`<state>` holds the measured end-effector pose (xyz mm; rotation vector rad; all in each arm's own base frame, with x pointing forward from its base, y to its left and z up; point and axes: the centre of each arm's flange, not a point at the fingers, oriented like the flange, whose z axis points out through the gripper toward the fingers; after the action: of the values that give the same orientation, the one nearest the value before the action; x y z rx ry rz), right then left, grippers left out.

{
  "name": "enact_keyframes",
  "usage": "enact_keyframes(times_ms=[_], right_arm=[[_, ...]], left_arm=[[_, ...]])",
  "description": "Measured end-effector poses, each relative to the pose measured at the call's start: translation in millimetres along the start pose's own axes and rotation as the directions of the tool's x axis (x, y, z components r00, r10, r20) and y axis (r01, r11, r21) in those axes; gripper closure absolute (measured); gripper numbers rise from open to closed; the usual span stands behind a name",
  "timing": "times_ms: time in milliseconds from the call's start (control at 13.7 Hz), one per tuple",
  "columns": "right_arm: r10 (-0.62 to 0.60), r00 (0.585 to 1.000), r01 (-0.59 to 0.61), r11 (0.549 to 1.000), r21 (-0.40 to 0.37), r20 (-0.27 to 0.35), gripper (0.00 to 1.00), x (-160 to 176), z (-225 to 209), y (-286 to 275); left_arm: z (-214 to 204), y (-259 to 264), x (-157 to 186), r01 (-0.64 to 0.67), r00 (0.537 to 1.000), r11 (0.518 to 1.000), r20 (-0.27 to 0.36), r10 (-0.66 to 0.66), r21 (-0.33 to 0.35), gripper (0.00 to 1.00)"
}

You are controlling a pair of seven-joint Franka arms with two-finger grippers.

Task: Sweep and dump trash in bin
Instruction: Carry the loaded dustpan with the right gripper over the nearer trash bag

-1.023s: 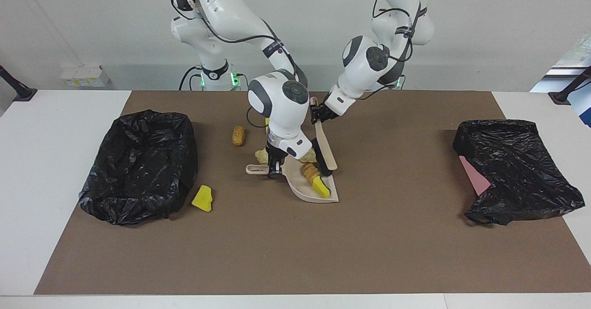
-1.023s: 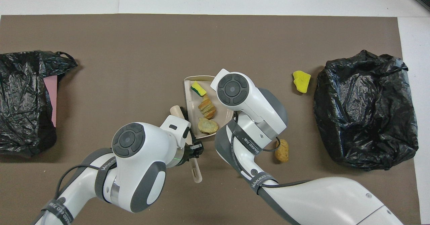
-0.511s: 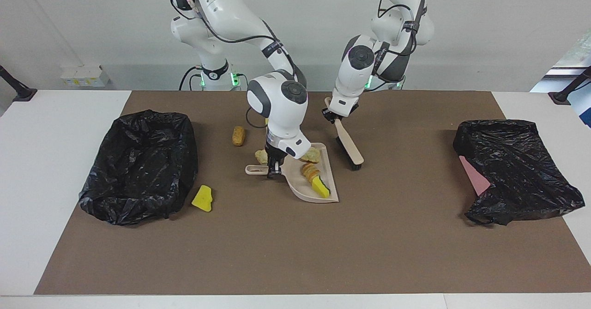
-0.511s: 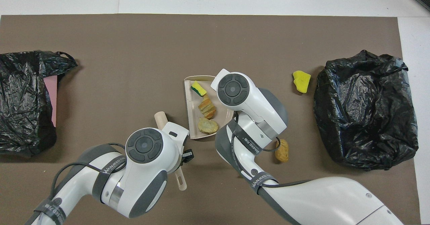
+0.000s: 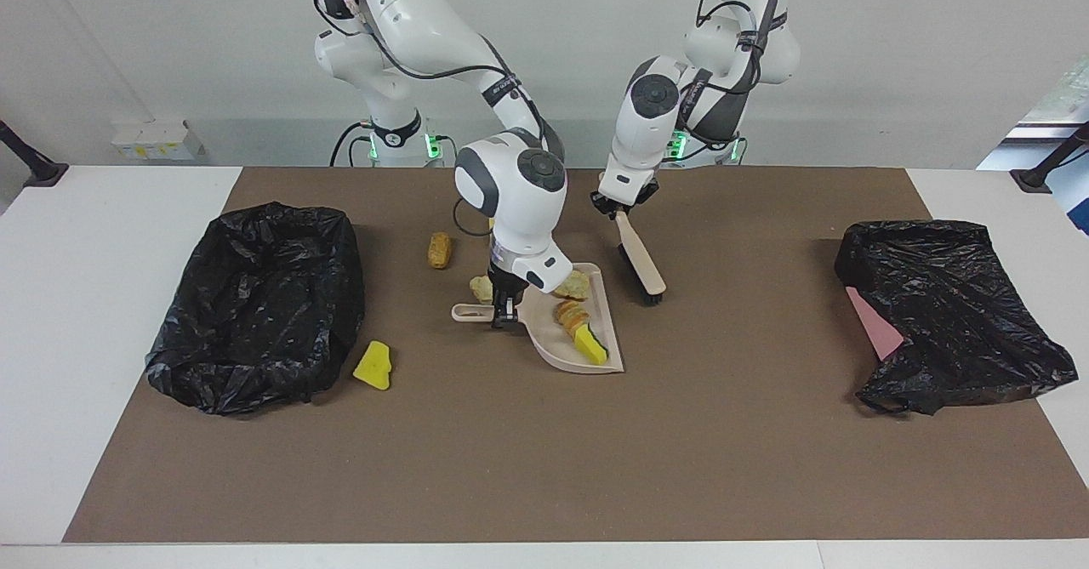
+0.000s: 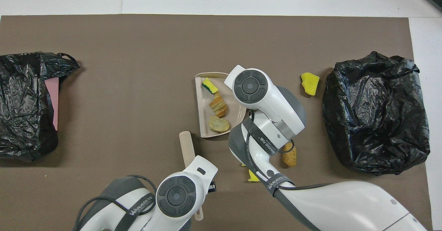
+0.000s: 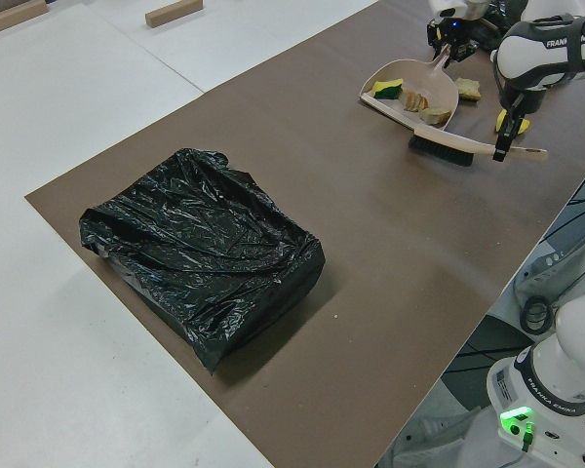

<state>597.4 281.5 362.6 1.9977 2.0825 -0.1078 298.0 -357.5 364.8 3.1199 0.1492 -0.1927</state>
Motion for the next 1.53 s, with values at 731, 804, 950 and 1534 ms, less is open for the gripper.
enact_keyframes(times_ms=[731,804,950,1534], right_arm=[[0.180,0.984,-0.180,0.983,0.032,0.019,0.67,-228.2,-84.9,19.0],[0.205,0.978,-0.206,0.978,0.040,0.029,0.67,-250.7,-90.8,15.7],[0.237,0.970,-0.241,0.968,0.076,0.052,0.67,-295.0,-98.9,5.0],[0.438,0.886,-0.463,0.847,0.260,0.151,0.67,-441.5,-63.8,-66.9]], left_arm=[[34.1,2.9,-56.5,-0.050,0.998,0.999,-0.037,0.050,-0.009,0.72],[33.8,2.6,-55.7,-0.046,0.998,0.999,-0.037,0.046,-0.010,0.65],[27.9,2.4,-48.0,-0.030,0.999,0.999,-0.043,0.029,-0.024,0.41],[-61.8,-40.9,75.2,0.121,0.987,0.985,-0.087,-0.132,-0.120,0.00]])
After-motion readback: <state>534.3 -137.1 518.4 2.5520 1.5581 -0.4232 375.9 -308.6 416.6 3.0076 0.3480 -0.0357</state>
